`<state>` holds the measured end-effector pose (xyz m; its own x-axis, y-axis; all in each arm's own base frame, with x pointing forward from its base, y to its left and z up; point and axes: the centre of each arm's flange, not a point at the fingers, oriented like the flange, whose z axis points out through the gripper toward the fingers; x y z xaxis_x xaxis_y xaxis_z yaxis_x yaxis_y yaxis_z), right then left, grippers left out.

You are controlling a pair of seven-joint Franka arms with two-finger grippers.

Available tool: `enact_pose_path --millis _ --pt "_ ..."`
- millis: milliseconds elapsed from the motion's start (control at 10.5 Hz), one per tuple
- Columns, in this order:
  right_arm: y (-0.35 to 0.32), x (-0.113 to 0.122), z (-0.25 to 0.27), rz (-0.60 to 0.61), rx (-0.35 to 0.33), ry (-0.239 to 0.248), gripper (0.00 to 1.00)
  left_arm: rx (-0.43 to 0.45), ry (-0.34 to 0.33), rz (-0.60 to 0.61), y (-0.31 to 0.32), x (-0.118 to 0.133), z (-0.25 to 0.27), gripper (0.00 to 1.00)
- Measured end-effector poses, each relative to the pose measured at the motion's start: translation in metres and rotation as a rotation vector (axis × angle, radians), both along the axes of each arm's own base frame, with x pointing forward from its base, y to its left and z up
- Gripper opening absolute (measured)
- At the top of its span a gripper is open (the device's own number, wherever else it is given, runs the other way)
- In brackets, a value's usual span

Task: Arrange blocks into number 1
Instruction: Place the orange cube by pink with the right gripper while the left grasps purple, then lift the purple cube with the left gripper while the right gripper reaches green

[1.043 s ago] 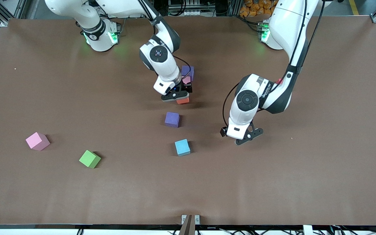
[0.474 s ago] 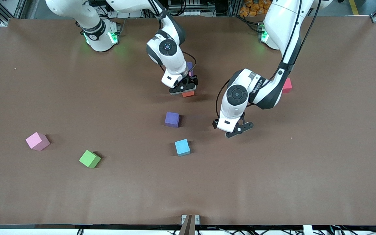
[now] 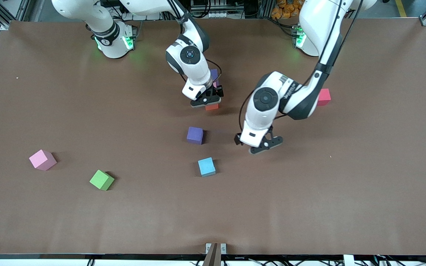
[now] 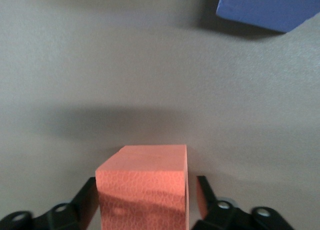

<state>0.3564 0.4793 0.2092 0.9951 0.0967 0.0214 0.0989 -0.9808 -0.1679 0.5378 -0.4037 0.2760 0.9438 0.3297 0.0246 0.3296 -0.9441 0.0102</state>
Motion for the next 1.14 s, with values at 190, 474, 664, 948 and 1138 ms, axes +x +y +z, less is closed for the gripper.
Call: enact_pose_path --millis 190,474,664,948,1138 --pt "-0.007 0.014 0.025 -0.024 0.003 0.007 1.0 -0.01 -0.011 -0.055 -0.036 -0.015 -0.001 1.0" --pt "-0.058 0.056 0.095 -0.02 -0.015 0.05 1.0 -0.036 -0.041 -0.092 -0.07 -0.01 -0.001 1.0" --pt "-0.109 0.075 0.121 0.027 -0.017 0.051 1.0 -0.043 -0.051 -0.151 -0.084 -0.008 -0.005 1.0" --pt "-0.186 0.107 0.151 -0.004 -0.015 0.058 1.0 -0.063 -0.074 -0.251 -0.127 -0.033 -0.016 1.0" --pt "-0.251 0.139 0.184 -0.077 -0.031 0.011 1.0 -0.076 -0.103 -0.286 -0.153 -0.04 -0.027 1.0"
